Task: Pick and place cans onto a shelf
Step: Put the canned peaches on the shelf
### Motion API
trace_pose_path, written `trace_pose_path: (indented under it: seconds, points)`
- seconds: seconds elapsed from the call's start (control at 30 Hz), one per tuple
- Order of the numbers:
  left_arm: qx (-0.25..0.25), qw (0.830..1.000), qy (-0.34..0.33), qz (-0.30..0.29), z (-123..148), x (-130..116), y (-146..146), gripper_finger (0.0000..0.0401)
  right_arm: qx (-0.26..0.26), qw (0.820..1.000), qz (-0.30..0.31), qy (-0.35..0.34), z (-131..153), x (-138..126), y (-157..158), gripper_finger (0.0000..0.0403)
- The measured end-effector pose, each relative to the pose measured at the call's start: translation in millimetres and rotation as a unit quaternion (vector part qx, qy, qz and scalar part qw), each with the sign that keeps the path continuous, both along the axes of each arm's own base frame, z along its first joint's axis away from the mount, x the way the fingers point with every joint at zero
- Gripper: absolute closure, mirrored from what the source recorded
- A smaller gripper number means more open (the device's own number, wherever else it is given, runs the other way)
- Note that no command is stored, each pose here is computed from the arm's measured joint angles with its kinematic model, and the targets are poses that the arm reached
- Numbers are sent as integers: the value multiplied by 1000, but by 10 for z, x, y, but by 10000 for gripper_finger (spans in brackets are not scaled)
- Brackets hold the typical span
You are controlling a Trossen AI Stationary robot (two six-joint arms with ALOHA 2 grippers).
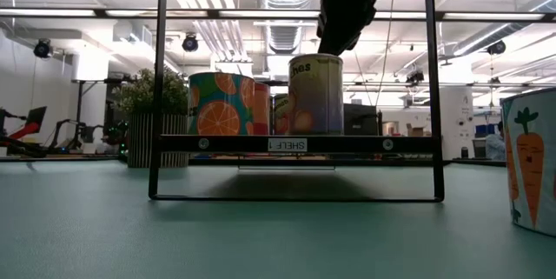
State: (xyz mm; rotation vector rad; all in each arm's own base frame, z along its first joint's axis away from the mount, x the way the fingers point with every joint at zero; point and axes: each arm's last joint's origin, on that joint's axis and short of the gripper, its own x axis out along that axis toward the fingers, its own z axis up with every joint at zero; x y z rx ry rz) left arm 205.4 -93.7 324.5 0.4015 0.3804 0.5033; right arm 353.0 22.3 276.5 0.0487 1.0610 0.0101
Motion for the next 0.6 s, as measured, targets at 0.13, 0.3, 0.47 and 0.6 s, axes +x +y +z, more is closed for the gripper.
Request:
trace_pose_path:
  seconds: [0.13,0.3,0.47,0.6]
  points:
    - [2,1000,0,1,1,-1,1,253,1,1000,-7,1,-12,12,-35,394]
    - [10,1000,5,0,2,-2,2,253,-8,999,-34,-2,-39,49,-159,394]
    - [11,1000,6,0,3,-2,2,253,-9,998,-59,0,-39,44,-340,394]
    - [12,1000,6,-1,3,-2,2,253,-13,997,-73,1,-32,25,-494,394]
